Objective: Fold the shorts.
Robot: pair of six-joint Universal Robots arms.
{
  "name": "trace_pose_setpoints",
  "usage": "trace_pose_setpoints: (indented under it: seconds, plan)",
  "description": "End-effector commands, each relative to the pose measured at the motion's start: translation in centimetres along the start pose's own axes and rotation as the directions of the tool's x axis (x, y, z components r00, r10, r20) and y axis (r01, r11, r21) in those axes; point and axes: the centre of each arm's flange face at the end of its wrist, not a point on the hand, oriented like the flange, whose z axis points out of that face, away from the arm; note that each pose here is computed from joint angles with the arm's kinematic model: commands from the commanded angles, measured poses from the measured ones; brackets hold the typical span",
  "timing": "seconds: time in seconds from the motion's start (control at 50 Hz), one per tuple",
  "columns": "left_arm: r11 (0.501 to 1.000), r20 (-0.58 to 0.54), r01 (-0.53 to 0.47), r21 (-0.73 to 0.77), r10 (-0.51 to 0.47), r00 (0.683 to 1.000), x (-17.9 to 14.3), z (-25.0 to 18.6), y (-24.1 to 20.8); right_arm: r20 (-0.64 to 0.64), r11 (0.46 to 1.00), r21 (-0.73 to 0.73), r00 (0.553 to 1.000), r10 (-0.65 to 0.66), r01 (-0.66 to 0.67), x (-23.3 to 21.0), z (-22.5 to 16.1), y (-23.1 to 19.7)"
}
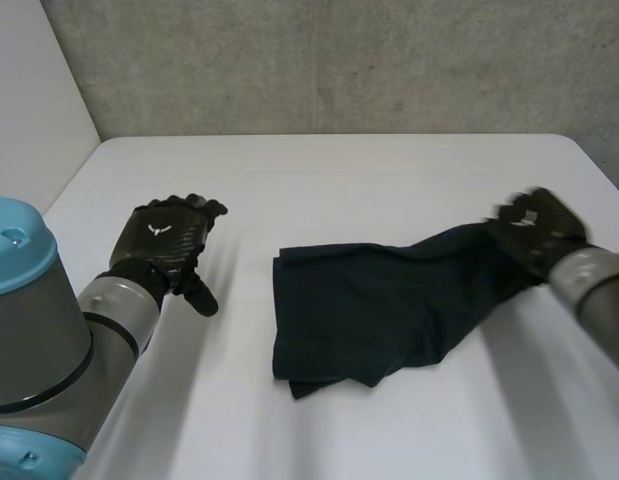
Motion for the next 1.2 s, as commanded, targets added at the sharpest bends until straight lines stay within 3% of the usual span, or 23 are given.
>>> trace_pose_setpoints:
  seconds: [0.02, 0.12, 0.16, 0.22, 0.3, 0.34, 0.38, 0.4, 0.46, 0.48, 0.52, 0.56, 0.64, 0.74, 0.84, 0.96, 1.04, 1.08, 1.16, 1.2]
  plan:
    - [1.0, 0.002, 0.003, 0.005, -0.003, 1.0, -0.1, -0.1, -0.2, 0.187, 0.93, 0.35, 0.964, -0.189, 0.115, -7.8, -2.4, -9.1]
    - [1.0, 0.001, 0.004, 0.013, -0.004, 1.0, -0.1, -0.1, -0.3, 0.356, 0.83, 0.55, 0.872, -0.337, 0.096, -14.3, -5.5, -11.5]
    - [1.0, 0.0, 0.004, 0.016, -0.004, 1.0, -0.1, -0.1, -0.4, 0.401, 0.811, 0.58, 0.842, -0.36, 0.07, -15.8, -6.1, -11.6]
    - [0.999, 0.001, 0.005, 0.032, -0.005, 1.0, -0.1, 0.1, -0.9, 0.424, 0.823, 0.566, 0.839, -0.341, 0.048, -16.0, -6.0, -11.4]
    - [0.998, 0.006, 0.007, 0.063, -0.007, 1.0, -0.2, 0.4, -1.7, 0.48, 0.864, 0.495, 0.858, -0.184, -0.091, -14.7, -5.4, -11.8]
    - [0.997, 0.008, 0.009, 0.08, -0.01, 1.0, -0.2, 0.6, -2.2, 0.499, 0.879, 0.404, 0.867, 0.021, -0.254, -11.8, -4.1, -11.7]
    - [0.993, 0.012, 0.008, 0.116, -0.01, 1.0, -0.3, 0.9, -3.4, 0.479, 0.856, 0.359, 0.861, 0.172, -0.371, -8.9, -3.4, -11.8]
    - [0.992, 0.012, 0.009, 0.125, -0.01, 1.0, -0.2, 1.1, -3.7, 0.457, 0.814, 0.314, 0.829, 0.321, -0.488, -6.4, -2.7, -11.6]
    - [0.986, 0.005, 0.016, 0.165, -0.017, 1.0, 0.1, 1.7, -5.2, 0.423, 0.732, 0.278, 0.763, 0.488, -0.622, -3.5, -2.2, -11.4]
    - [0.986, 0.001, 0.016, 0.167, -0.016, 1.0, 0.3, 1.9, -5.3, 0.396, 0.686, 0.249, 0.718, 0.572, -0.684, -2.2, -1.7, -10.9]
    - [0.988, -0.044, 0.011, 0.157, -0.004, 0.999, 2.0, 2.4, -5.0, 0.372, 0.66, 0.221, 0.688, 0.623, -0.718, -1.7, -1.3, -10.5]
    - [0.988, -0.085, 0.006, 0.152, 0.007, 0.996, 3.6, 2.6, -4.7, 0.347, 0.67, 0.163, 0.678, 0.648, -0.724, -2.0, -0.7, -9.6]
    - [0.994, -0.153, -0.014, 0.105, 0.03, 0.988, 6.8, 3.7, -3.0, 0.33, 0.728, 0.02, 0.692, 0.642, -0.685, -4.1, 0.8, -7.6]
    - [0.994, -0.182, -0.074, -0.086, 0.058, 0.982, 8.6, 5.6, 2.3, 0.34, 0.776, -0.099, 0.711, 0.615, -0.623, -6.8, 2.9, -5.3]
    - [0.966, -0.121, -0.104, -0.236, 0.077, 0.99, 8.2, 6.3, 6.2, 0.3, 0.791, -0.17, 0.733, 0.61, -0.588, -8.6, 4.3, -3.1]
    - [0.949, -0.085, -0.12, -0.292, 0.099, 0.991, 7.7, 6.2, 7.6, 0.294, 0.851, -0.188, 0.799, 0.525, -0.491, -9.6, 4.8, -1.7]
    - [0.951, -0.087, -0.119, -0.286, 0.098, 0.991, 7.6, 5.6, 6.6, 0.29, 0.873, -0.163, 0.823, 0.489, -0.461, -9.0, 4.6, -2.2]
    - [0.969, -0.081, -0.099, -0.228, 0.082, 0.993, 7.2, 4.9, 3.7, 0.28, 0.874, -0.131, 0.828, 0.485, -0.468, -8.1, 4.3, -3.0]
    - [0.996, -0.059, -0.048, -0.07, 0.044, 0.997, 6.1, 3.1, -2.4, 0.206, 0.852, 0.041, 0.838, 0.504, -0.523, -3.5, 2.9, -6.6]
    - [0.999, -0.03, -0.01, 0.045, 0.011, 0.999, 4.6, 1.7, -6.5, 0.14, 0.813, 0.17, 0.83, 0.54, -0.557, -0.2, 1.5, -9.1]
